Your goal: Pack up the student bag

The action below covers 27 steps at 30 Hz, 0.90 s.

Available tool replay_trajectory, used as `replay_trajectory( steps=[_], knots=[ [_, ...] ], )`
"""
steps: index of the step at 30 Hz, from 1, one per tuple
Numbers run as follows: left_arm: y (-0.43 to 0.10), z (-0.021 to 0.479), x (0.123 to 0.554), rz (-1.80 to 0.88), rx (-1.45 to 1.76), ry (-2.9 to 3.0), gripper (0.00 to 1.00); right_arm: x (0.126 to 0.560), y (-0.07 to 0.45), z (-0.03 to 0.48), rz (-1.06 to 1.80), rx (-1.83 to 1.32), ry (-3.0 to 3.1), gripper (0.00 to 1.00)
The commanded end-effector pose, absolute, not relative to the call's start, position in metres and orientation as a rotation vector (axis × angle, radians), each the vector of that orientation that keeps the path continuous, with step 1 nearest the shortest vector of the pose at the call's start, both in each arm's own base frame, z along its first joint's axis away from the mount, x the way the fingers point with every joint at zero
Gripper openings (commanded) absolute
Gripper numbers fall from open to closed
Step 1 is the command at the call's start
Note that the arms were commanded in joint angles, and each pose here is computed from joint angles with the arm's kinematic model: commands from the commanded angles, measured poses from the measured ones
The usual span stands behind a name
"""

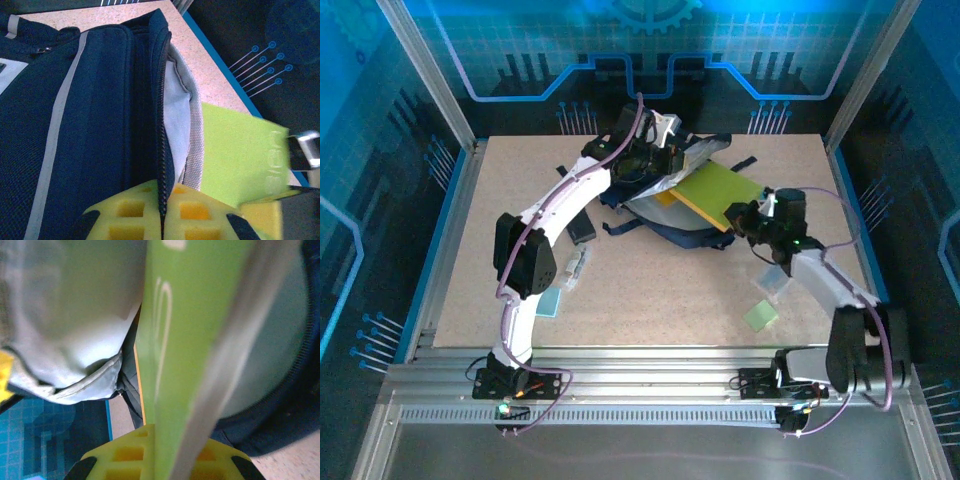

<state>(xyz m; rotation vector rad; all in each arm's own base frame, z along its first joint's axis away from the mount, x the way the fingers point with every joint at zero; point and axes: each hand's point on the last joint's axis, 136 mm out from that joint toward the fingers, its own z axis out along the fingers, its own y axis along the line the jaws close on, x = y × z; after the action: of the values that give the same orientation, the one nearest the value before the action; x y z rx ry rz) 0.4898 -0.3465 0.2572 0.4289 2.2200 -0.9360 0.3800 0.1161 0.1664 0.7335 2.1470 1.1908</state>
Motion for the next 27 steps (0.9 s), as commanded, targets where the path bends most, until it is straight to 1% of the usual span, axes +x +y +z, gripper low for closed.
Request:
replay_trajectory(
  steps=[1, 5, 8, 11, 14, 19, 20, 21, 24, 25, 26, 27],
  knots=[
    [-0.352, 0.337, 0.479, -1.055, 0.446, 2.003, 0.00, 0.425, 0.136, 0.209, 1.280, 0.666, 1.970, 0.00],
    [-0.354, 0.346, 0.472, -1.079, 0.449, 1.973, 0.00, 0.460, 0.160, 0.198, 1.303, 0.661, 1.966, 0.00],
    [-0.354, 0.348, 0.468, -1.076, 0.461, 1.965, 0.00, 0.485, 0.186, 0.193, 1.396, 0.614, 1.932, 0.00],
    [-0.354, 0.347, 0.467, -1.081, 0.457, 1.961, 0.00, 0.506, 0.213, 0.170, 1.449, 0.620, 1.994, 0.00],
    [-0.354, 0.348, 0.465, -1.088, 0.451, 1.952, 0.00, 0.521, 0.237, 0.146, 1.484, 0.631, 2.038, 0.00],
    [-0.356, 0.352, 0.462, -1.112, 0.452, 1.939, 0.00, 0.541, 0.259, 0.120, 1.455, 0.645, 2.102, 0.00],
    [-0.356, 0.352, 0.462, -1.112, 0.453, 1.936, 0.00, 0.544, 0.262, 0.113, 1.443, 0.654, 2.132, 0.02],
    [-0.356, 0.352, 0.462, -1.109, 0.453, 1.935, 0.00, 0.545, 0.263, 0.105, 1.434, 0.676, 2.164, 0.06],
    [-0.355, 0.347, 0.465, -1.097, 0.441, 1.941, 0.00, 0.544, 0.259, 0.098, 1.424, 0.686, 2.195, 0.29],
    [-0.355, 0.344, 0.467, -1.090, 0.435, 1.947, 0.00, 0.541, 0.253, 0.098, 1.407, 0.697, 2.202, 0.41],
    [-0.355, 0.340, 0.469, -1.086, 0.431, 1.949, 0.00, 0.536, 0.246, 0.097, 1.384, 0.702, 2.209, 0.50],
    [-0.355, 0.338, 0.470, -1.083, 0.422, 1.952, 0.00, 0.532, 0.239, 0.097, 1.358, 0.709, 2.216, 0.56]
  ],
)
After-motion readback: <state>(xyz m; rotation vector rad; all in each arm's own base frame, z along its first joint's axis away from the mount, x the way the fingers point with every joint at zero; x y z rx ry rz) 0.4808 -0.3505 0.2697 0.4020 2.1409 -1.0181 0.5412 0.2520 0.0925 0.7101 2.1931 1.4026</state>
